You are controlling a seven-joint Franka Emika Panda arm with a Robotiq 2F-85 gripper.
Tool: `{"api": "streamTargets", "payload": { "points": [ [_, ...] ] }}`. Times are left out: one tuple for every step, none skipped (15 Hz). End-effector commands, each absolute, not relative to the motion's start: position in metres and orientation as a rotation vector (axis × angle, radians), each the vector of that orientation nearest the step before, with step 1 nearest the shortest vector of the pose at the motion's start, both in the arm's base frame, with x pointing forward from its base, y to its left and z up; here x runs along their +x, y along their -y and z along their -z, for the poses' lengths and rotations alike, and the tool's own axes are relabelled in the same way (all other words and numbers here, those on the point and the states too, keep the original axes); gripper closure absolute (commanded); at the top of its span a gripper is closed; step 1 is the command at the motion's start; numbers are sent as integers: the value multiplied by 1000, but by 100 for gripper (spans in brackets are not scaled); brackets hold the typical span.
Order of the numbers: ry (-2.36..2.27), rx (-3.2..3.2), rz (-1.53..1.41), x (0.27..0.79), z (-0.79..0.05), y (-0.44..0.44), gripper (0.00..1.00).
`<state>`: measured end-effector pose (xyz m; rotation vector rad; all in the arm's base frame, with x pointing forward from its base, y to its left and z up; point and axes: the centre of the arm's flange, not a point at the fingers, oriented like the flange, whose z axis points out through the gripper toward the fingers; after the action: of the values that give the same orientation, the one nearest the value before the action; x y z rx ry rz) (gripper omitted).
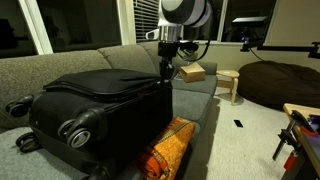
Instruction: Zip the black bag
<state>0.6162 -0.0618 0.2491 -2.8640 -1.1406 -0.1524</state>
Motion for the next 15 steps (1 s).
{"api": "streamTargets", "payload": {
  "points": [
    [1205, -2841, 130, 595, -255, -5, 93],
    [1224, -2841, 126, 594, -255, -17, 93],
    [1244, -2838, 121, 594, -255, -29, 93],
    [1264, -2834, 115, 594, -254, -43, 93],
    [1286, -2830, 109, 594, -254, -54, 93],
    [1309, -2823, 104, 594, -255, -69, 93],
    [1336, -2819, 101, 593, -256, -81, 93],
    [1359, -2815, 100, 593, -258, -91, 93],
    [1386, -2809, 100, 592, -259, -101, 93],
    [1413, -2801, 102, 591, -260, -111, 93],
    [1436, -2795, 102, 590, -261, -119, 93],
    [1463, -2784, 103, 589, -263, -127, 93],
    [1490, -2773, 104, 587, -265, -136, 93],
    [1512, -2765, 109, 585, -266, -143, 93],
    [1536, -2754, 113, 584, -268, -150, 93]
  ]
}}
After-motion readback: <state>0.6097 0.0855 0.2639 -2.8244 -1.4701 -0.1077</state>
